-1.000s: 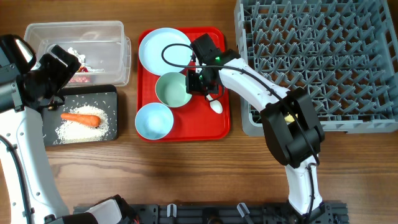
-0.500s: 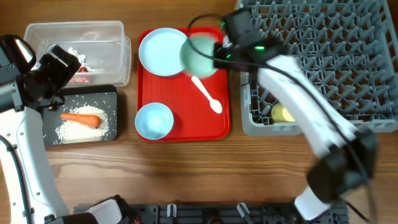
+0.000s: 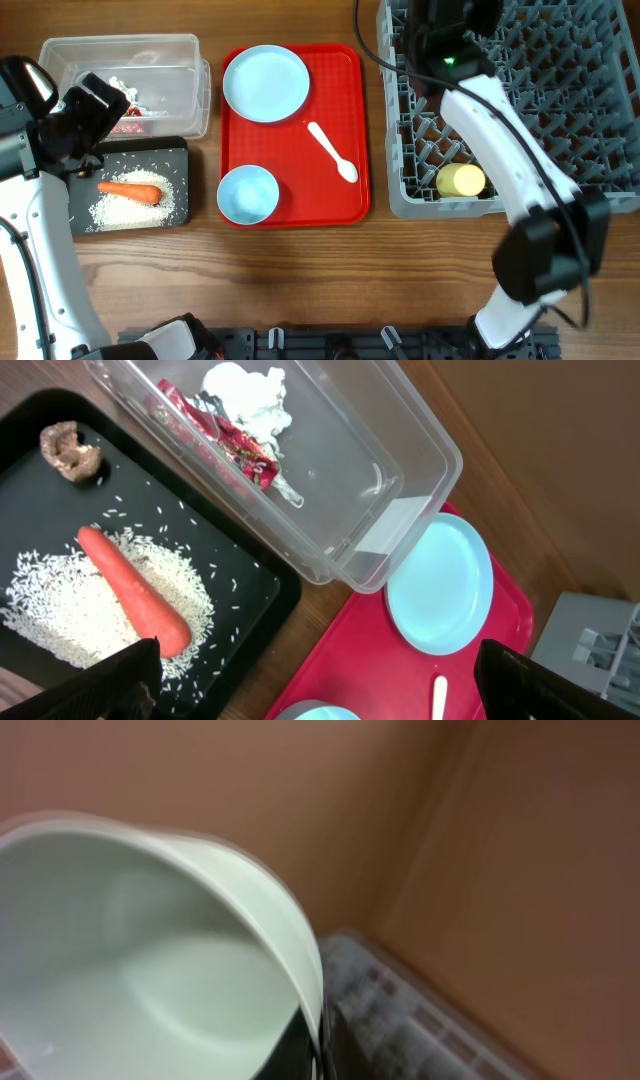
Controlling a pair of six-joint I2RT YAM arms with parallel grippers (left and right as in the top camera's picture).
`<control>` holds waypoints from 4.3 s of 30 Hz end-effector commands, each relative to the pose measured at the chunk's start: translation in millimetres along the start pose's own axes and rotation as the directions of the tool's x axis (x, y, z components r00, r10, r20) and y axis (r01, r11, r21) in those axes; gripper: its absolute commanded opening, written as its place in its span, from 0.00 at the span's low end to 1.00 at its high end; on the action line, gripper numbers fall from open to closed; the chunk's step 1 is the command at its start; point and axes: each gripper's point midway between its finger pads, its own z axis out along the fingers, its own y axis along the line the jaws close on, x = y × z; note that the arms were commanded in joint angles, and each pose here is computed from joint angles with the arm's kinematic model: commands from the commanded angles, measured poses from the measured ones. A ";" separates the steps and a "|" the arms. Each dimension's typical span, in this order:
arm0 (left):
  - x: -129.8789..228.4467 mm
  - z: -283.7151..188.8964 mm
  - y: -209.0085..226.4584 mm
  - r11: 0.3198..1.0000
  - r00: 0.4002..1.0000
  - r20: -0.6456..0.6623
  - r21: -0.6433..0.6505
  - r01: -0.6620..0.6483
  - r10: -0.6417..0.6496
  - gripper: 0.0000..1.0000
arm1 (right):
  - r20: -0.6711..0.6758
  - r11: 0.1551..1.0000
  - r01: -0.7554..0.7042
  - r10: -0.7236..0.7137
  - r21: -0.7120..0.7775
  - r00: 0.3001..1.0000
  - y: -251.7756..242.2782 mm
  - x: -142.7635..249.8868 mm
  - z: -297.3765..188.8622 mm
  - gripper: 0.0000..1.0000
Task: Sort waste into correct bins and load items into the dishwasher rack
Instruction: 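Carry the teal bowl with the right gripper over the rack, then set the teal bowl in the rack's far corner and release, then move the right gripper to the light-blue bowl and grasp its rim, then lift the light-blue bowl and carry it to the rack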
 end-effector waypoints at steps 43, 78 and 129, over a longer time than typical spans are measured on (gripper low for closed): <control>-2.4 1.4 2.9 1.000 1.000 0.004 -0.009 0.011 -0.011 1.00 | -0.132 0.646 0.763 -0.758 -0.015 0.639 85.7 137.3 -3.6 1.00; -2.4 1.4 2.9 1.000 1.000 0.004 -0.009 0.011 -0.011 1.00 | 0.174 0.701 0.403 -0.378 -0.588 0.909 215.1 111.1 -187.6 0.99; -2.4 1.4 2.9 1.000 1.000 0.004 -0.009 0.011 -0.011 1.00 | -0.717 0.369 -0.730 -0.657 -0.576 0.234 177.1 300.6 -396.3 0.04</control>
